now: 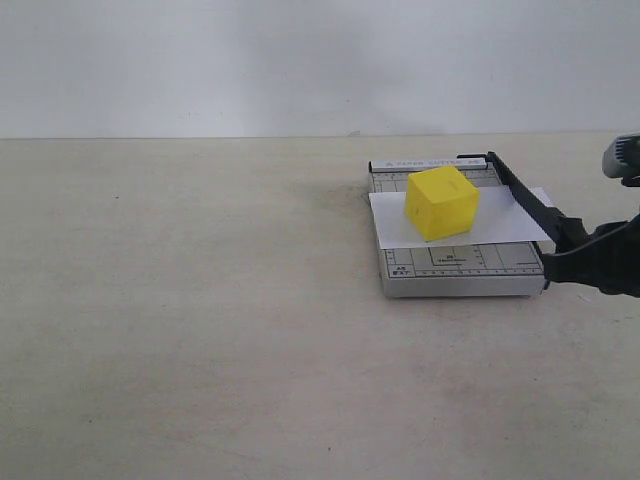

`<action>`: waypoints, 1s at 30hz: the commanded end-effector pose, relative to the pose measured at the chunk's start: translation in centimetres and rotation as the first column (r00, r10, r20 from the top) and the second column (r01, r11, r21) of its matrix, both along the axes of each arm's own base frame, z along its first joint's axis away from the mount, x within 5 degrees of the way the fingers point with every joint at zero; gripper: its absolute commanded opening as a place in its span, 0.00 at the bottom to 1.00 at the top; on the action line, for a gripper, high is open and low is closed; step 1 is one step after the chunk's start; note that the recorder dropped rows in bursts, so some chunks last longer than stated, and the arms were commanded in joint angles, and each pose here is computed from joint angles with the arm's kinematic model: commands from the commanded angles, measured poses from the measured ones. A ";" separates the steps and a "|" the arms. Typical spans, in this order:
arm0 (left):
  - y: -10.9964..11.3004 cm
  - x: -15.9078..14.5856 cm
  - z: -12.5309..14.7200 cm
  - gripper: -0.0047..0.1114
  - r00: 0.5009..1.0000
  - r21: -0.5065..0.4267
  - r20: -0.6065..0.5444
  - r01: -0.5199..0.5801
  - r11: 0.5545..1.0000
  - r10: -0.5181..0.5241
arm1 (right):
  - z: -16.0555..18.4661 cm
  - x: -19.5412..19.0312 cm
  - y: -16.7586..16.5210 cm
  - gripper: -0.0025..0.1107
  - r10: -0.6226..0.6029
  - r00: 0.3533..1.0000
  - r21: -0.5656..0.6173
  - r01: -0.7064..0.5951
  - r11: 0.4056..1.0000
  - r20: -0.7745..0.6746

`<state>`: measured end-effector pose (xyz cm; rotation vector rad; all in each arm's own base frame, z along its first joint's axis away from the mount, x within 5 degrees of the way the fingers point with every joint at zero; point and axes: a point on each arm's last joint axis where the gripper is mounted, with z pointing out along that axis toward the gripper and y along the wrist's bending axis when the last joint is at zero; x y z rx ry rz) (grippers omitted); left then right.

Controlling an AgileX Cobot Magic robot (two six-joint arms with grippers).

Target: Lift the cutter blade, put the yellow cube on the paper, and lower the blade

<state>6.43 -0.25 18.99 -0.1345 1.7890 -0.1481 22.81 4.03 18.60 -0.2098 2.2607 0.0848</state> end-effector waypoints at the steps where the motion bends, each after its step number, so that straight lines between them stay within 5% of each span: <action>1: -0.1 0.0 0.0 0.08 1.000 -0.015 0.011 0.005 1.000 -0.005 | -1.9 -1.7 0.9 0.02 0.083 0.985 -0.055 -0.092 0.994 -0.149; 4: -0.1 0.0 0.0 0.08 1.000 -0.015 0.011 0.005 1.000 -0.005 | -1.5 -1.3 1.0 0.06 0.083 0.991 -0.046 -0.088 0.995 -0.102; 11: -0.1 0.0 0.0 0.08 1.000 -0.015 0.011 0.005 1.000 -0.005 | -0.4 -0.4 1.3 0.42 0.081 0.995 -0.017 -0.080 0.997 0.052; 30: -0.1 0.0 0.0 0.08 1.000 -0.015 0.011 0.005 1.000 -0.005 | 5.7 3.7 2.2 0.43 0.141 0.965 -0.084 -0.125 0.989 0.220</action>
